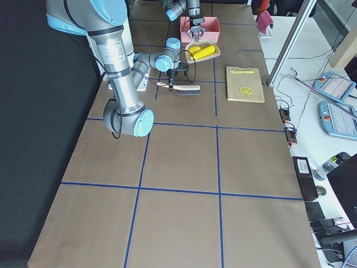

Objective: Sweep and dump trash into bin
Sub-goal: 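Carry the loaded dustpan with the left gripper over the pink bin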

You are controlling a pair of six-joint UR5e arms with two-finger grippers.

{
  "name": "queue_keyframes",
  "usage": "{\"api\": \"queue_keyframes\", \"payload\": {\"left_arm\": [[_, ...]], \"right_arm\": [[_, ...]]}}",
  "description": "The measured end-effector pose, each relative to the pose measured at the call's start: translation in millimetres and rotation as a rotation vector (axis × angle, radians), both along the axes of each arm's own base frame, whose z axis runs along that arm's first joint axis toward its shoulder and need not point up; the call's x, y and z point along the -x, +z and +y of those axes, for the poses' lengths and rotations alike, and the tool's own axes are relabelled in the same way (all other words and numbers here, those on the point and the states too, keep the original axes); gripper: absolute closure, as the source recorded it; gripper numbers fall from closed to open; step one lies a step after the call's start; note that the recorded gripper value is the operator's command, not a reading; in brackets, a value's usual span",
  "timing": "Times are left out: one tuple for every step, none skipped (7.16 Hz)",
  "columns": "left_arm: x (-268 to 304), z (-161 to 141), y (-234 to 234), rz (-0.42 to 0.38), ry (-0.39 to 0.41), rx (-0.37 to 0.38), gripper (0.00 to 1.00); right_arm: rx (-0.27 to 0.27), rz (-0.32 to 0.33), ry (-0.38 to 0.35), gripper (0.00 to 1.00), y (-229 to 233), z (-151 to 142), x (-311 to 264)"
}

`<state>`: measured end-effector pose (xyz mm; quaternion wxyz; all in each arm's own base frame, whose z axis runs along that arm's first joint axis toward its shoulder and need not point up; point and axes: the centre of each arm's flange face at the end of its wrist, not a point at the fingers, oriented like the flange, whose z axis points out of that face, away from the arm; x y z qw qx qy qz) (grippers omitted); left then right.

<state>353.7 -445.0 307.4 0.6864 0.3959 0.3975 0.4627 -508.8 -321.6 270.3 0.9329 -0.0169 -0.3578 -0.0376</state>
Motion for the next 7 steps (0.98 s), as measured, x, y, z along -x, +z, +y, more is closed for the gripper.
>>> {"api": "queue_keyframes", "payload": {"left_arm": [[30.4, -6.5, 13.5, 0.013, -0.011, 0.015, 0.99], [64.5, -12.6, 31.0, 0.03, -0.017, 0.033, 0.99], [101.2, -18.8, 47.8, 0.049, -0.023, 0.054, 0.99], [141.4, -25.8, 65.8, 0.057, -0.036, 0.066, 0.99], [176.9, -30.9, 87.2, 0.043, -0.053, 0.057, 0.99], [209.9, -36.7, 114.0, 0.019, -0.069, 0.049, 0.99], [238.8, -41.2, 141.2, 0.006, -0.088, 0.064, 0.99]], "right_arm": [[0.001, 0.001, 0.001, 1.0, 0.7, 0.1, 0.1], [0.002, 0.002, 0.001, 1.0, 1.2, 0.3, 0.4], [0.002, 0.003, 0.0, 1.0, 1.4, 0.5, 0.6], [0.002, 0.004, 0.0, 1.0, 1.8, 0.8, 1.0], [0.002, 0.004, 0.0, 1.0, 1.9, 0.9, 1.2], [0.001, 0.004, -0.001, 1.0, 1.9, 1.3, 1.4], [0.001, 0.004, -0.001, 1.0, 1.9, 1.6, 1.6]]}}
